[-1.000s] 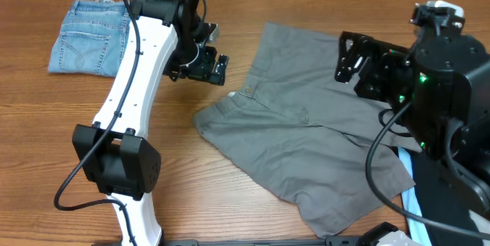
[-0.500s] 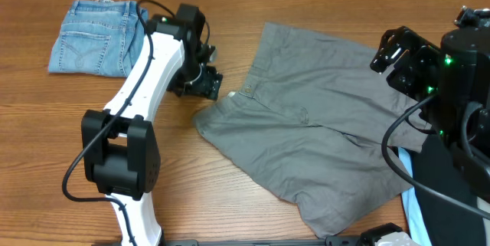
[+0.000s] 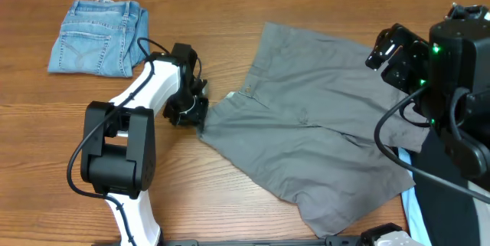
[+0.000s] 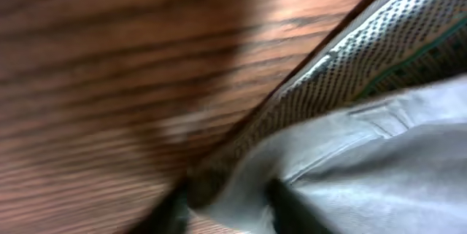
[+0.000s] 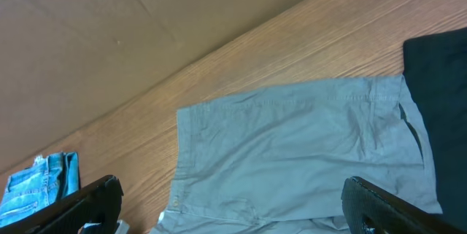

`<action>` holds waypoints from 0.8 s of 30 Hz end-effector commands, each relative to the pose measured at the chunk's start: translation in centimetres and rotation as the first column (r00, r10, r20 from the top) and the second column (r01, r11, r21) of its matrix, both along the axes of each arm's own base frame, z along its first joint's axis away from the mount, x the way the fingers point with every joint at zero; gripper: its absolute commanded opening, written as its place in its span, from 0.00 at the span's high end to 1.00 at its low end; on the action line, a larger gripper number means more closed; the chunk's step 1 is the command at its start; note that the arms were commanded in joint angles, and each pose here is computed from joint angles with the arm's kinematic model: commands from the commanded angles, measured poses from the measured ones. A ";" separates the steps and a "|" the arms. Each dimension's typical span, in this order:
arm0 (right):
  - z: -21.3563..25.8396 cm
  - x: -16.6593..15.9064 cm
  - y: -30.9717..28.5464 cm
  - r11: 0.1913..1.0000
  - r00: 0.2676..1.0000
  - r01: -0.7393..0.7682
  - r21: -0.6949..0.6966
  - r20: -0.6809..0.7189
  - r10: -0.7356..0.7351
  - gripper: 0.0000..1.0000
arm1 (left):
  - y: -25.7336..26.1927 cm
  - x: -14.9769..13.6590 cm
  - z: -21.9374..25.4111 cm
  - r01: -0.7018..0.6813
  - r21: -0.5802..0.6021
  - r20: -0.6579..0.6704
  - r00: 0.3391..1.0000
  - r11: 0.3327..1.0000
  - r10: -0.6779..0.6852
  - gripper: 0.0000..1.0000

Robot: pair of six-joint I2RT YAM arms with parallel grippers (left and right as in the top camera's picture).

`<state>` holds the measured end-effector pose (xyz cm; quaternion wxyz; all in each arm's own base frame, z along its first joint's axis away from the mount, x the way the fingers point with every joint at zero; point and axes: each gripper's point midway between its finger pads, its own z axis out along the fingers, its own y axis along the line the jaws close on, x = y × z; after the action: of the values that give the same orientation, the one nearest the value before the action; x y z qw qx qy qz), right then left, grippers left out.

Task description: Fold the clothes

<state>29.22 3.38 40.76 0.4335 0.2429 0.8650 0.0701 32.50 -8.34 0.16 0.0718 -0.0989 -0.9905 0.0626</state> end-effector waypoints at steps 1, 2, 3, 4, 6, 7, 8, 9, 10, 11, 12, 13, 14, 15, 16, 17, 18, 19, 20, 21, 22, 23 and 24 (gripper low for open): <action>0.0 0.3 -0.2 1.000 1.000 0.015 -0.004 0.000 -0.015 0.00 | 2.3 -0.1 -0.2 -0.089 0.090 -0.005 0.996 0.992 0.090 0.96; -0.1 0.4 -0.2 1.000 1.000 0.015 -0.005 -0.003 -0.015 0.00 | 3.8 -0.2 -0.2 -0.150 0.156 -0.001 0.988 0.976 0.152 0.96; -0.2 0.5 -0.2 1.000 1.000 0.016 -0.006 -0.005 -0.016 0.00 | 5.5 -0.4 -0.1 -0.217 0.222 0.003 0.975 0.951 0.222 0.96; -0.2 0.5 -0.2 1.000 1.000 0.016 -0.007 -0.006 -0.016 0.00 | 7.4 -0.7 0.2 -0.278 0.278 0.006 0.958 0.919 0.288 0.96; -0.2 0.5 -0.3 1.000 1.000 0.021 -0.010 -0.005 -0.021 0.00 | 10.7 -1.5 0.6 -0.368 0.345 0.004 0.921 0.863 0.390 0.96; -0.2 0.5 -0.4 1.000 1.000 0.025 -0.011 -0.004 -0.025 0.00 | 12.7 -2.1 0.9 -0.421 0.373 0.001 0.892 0.827 0.453 0.96; -0.2 0.5 -0.5 0.999 1.000 0.029 -0.013 -0.003 -0.029 0.00 | 14.2 -2.6 1.1 -0.462 0.391 -0.001 0.865 0.796 0.503 0.96; -0.2 0.6 -0.7 0.999 0.999 0.034 -0.013 -0.004 -0.034 0.00 | 16.0 -3.2 1.3 -0.508 0.400 -0.007 0.830 0.763 0.557 0.96; -0.2 0.6 -0.8 0.999 0.999 0.039 -0.013 -0.004 -0.039 0.00 | 17.6 -3.7 1.5 -0.552 0.399 -0.014 0.794 0.732 0.607 0.96; -0.2 0.6 -1.0 0.999 0.999 0.044 -0.013 -0.004 -0.044 0.00 | 18.8 -4.2 1.7 -0.589 0.389 -0.024 0.762 0.709 0.647 0.96; -0.2 0.6 -1.1 0.999 0.999 0.049 -0.013 -0.004 -0.049 0.00 | 19.6 -4.5 1.7 -0.615 0.367 -0.037 0.740 0.698 0.672 0.96; -0.2 0.6 -1.3 0.998 0.998 0.055 -0.013 -0.004 -0.055 0.00 | 20.1 -4.6 1.8 -0.649 0.322 -0.056 0.714 0.689 0.698 0.96; -0.1 0.6 -1.4 0.998 0.998 0.060 -0.012 -0.003 -0.060 0.00 | 20.2 -4.5 1.8 -0.672 0.271 -0.076 0.699 0.689 0.711 0.96; -0.1 0.7 -1.6 0.998 0.998 0.066 -0.012 -0.001 -0.066 0.00 | 20.3 -4.4 1.8 -0.688 0.222 -0.091 0.691 0.691 0.718 0.90; 0.0 0.7 -1.9 0.997 0.997 0.076 -0.010 0.003 -0.076 0.00 | 20.3 -4.2 2.0 -0.694 0.161 -0.105 0.695 0.701 0.712 0.84; 0.0 0.8 -2.0 0.997 0.997 0.081 -0.010 0.005 -0.081 0.00 | 20.3 -4.1 2.2 -0.693 0.140 -0.104 0.700 0.707 0.706 0.80; 0.0 0.8 -2.2 0.996 0.996 0.087 -0.008 0.007 -0.087 0.00 | 20.1 -3.8 2.6 -0.690 0.114 -0.097 0.708 0.715 0.699 0.76; 0.1 0.9 -2.3 0.996 0.996 0.091 -0.008 0.008 -0.091 0.00 | 20.0 -3.5 2.9 -0.685 0.095 -0.082 0.717 0.722 0.692 0.71; 0.0 1.0 -2.3 0.996 0.996 0.092 -0.006 0.006 -0.092 0.00 | 19.8 -3.0 3.5 -0.675 0.071 -0.059 0.732 0.735 0.678 0.65; -0.1 1.1 -2.3 0.996 0.996 0.090 -0.005 0.002 -0.090 0.00 | 19.5 -2.5 4.2 -0.663 0.053 -0.032 0.746 0.746 0.665 0.59; -0.3 1.2 -2.3 0.996 0.996 0.090 -0.007 -0.005 -0.090 0.00 | 19.3 -2.1 4.9 -0.653 0.042 -0.006 0.757 0.756 0.654 0.53; -0.6 1.4 -2.2 0.996 0.996 0.088 -0.009 -0.018 -0.088 0.00 | 19.0 -1.7 5.9 -0.638 0.031 0.028 0.770 0.770 0.637 0.48; -1.1 1.7 -2.0 0.997 0.996 0.081 -0.009 -0.036 -0.081 0.00 | 18.7 -1.1 6.8 -0.620 0.020 0.062 0.783 0.784 0.618 0.45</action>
<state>30.24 1.39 40.28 0.4306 0.2740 0.8585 0.0497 28.73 11.94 2.83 0.1022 0.2791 -0.9540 0.0398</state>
